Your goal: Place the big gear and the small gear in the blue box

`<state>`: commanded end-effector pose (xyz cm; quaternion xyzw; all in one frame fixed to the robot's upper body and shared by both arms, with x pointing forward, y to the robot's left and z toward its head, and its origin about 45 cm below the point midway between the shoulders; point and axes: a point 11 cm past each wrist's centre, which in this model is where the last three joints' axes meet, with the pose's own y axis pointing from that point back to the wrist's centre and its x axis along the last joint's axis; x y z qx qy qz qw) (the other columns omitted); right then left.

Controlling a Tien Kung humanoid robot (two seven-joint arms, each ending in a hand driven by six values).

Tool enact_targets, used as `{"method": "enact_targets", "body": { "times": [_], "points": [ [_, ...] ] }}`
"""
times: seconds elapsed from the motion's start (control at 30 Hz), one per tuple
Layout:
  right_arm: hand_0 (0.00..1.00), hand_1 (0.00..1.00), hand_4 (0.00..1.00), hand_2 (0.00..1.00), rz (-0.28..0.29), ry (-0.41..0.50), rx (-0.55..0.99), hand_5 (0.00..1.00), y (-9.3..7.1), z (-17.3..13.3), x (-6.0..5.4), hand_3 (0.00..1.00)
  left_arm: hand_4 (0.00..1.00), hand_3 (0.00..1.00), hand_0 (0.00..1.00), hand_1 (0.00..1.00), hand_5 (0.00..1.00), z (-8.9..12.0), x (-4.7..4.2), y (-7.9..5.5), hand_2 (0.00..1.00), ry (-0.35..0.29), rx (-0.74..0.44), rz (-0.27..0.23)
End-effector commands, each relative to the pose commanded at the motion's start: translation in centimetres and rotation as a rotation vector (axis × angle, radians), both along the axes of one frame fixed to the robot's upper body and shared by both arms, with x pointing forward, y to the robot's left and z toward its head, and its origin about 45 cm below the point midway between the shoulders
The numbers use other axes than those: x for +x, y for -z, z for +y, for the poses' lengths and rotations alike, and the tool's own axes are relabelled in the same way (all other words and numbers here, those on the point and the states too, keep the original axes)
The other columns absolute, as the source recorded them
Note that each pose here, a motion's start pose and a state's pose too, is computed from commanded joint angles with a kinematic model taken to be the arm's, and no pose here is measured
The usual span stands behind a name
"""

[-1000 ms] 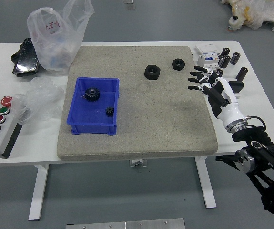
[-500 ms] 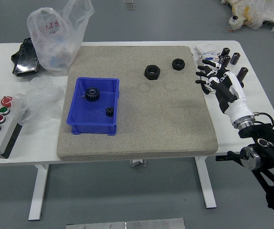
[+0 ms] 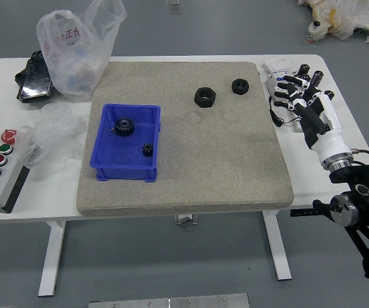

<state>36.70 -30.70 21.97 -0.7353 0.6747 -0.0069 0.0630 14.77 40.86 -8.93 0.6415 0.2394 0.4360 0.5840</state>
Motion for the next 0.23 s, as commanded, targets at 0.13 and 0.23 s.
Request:
{"method": "enact_targets", "body": {
  "times": [0.13, 0.23],
  "points": [
    [0.599, 0.647, 0.688, 0.661, -0.008, 0.006, -0.005, 0.430, -0.34, -0.31, 0.07, 0.667, 0.692, 0.674, 0.717, 0.549, 0.502, 0.28, 0.37, -0.21, 0.554, 0.008, 0.003, -0.010],
    [0.599, 0.647, 0.688, 0.661, -0.013, 0.017, -0.003, 0.430, -0.49, -0.74, -0.02, 0.667, 0.692, 0.674, 0.717, 0.549, 0.502, 0.37, 0.33, -0.22, 0.554, 0.008, 0.003, -0.015]
  ]
}}
